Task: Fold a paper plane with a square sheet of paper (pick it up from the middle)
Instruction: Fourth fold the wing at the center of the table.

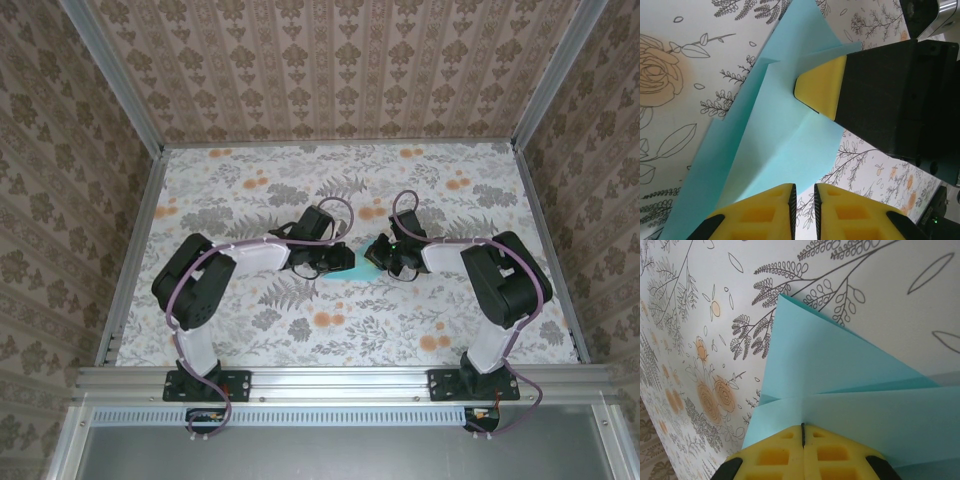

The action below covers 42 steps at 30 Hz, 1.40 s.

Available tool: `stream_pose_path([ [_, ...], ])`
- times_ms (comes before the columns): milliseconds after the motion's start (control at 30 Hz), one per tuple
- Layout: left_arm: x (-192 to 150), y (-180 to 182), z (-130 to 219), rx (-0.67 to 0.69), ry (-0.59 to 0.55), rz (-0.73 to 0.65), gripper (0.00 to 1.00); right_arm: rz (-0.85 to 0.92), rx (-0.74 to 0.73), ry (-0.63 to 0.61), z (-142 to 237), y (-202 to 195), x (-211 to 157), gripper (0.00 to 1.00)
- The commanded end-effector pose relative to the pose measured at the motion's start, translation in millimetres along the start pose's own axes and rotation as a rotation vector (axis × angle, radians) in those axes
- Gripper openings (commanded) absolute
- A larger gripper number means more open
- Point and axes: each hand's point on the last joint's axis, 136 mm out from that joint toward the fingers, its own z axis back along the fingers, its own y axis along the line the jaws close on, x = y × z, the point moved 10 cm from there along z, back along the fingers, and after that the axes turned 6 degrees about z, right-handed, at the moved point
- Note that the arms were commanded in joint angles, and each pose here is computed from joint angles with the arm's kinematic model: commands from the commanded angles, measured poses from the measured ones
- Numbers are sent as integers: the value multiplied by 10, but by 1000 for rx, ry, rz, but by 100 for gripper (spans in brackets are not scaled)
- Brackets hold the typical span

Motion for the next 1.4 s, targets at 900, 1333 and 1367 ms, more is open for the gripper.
stream_pose_path([
  [900, -42, 445, -81, 66, 3, 143, 19, -96, -297, 72, -81, -472, -204, 6],
  [1333, -102, 566, -105, 117, 30, 178, 18, -96, -316, 80, -83, -514, -226, 6],
  [1367, -103, 578, -105, 123, 30, 180, 18, -95, -317, 80, -84, -516, -228, 6],
])
